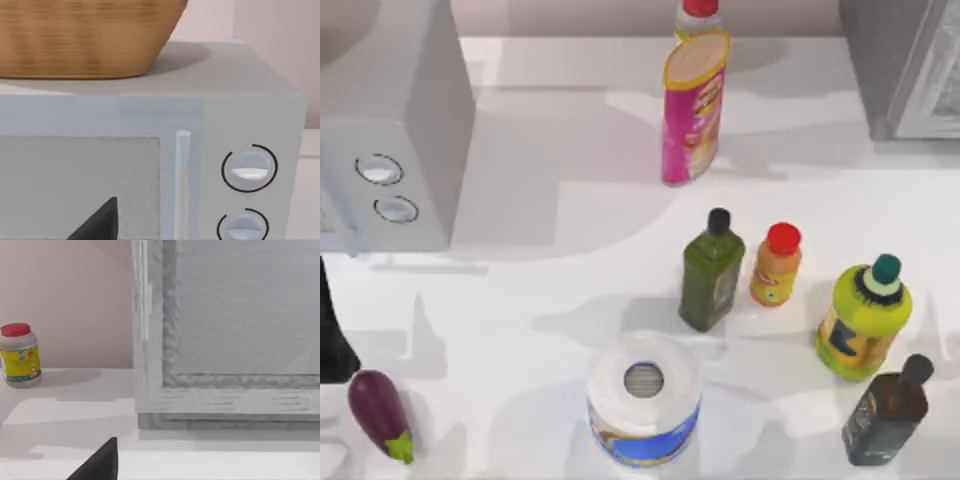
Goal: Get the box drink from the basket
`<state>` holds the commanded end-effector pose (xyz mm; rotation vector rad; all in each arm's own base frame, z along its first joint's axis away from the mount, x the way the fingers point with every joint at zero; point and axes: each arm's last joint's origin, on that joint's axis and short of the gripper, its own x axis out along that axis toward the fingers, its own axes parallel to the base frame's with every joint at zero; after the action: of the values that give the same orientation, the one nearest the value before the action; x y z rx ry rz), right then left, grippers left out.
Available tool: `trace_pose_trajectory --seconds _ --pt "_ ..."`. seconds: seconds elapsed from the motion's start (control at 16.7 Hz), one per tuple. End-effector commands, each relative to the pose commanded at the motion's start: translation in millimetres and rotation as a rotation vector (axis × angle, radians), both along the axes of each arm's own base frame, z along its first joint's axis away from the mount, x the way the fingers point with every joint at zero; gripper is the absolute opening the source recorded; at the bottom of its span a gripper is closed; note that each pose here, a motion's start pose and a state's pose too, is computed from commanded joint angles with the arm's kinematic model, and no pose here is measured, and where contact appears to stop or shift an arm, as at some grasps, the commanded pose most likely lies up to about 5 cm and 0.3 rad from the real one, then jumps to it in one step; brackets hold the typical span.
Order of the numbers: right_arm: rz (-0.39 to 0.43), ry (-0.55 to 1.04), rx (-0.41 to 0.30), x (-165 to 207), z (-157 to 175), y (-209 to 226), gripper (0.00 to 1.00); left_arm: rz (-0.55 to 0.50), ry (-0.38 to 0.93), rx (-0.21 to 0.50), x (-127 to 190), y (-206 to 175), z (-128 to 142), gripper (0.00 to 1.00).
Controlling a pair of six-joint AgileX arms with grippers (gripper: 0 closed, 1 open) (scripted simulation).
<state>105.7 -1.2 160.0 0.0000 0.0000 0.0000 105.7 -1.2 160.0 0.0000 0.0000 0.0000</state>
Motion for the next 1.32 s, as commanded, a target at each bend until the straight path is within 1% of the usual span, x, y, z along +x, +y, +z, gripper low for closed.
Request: trace_pose_trajectory --seconds 0.18,0.3,0.42,0.6,0.78,0.96,1.14,1.32 --pt "0.000 0.000 0.000 0 0 0 1.00 0.000 0.002 -0.001 0 0 1 1.00" --pt "0.000 0.000 0.000 0 0 0 1.00 0.001 0.006 -0.003 2 1 10 1.00" --pt "0.000 0.000 0.000 0 0 0 1.00 0.001 0.005 -0.003 6 3 27 1.00" --pt "0.000 0.000 0.000 0 0 0 1.00 0.000 -0.001 -0.002 20 9 60 1.00" --pt "0.000 0.000 0.000 0 0 0 1.00 -0.003 -0.002 -0.002 47 18 94 1.00" --pt "0.000 0.000 0.000 0 0 0 1.00 -0.007 0.003 -0.004 85 34 121 1.00" --pt "0.000 0.000 0.000 0 0 0 1.00 -0.010 0.007 -0.007 127 54 136 1.00" --pt "0.000 0.000 0.000 0 0 0 1.00 -0.014 0.007 -0.007 166 77 141 1.00"
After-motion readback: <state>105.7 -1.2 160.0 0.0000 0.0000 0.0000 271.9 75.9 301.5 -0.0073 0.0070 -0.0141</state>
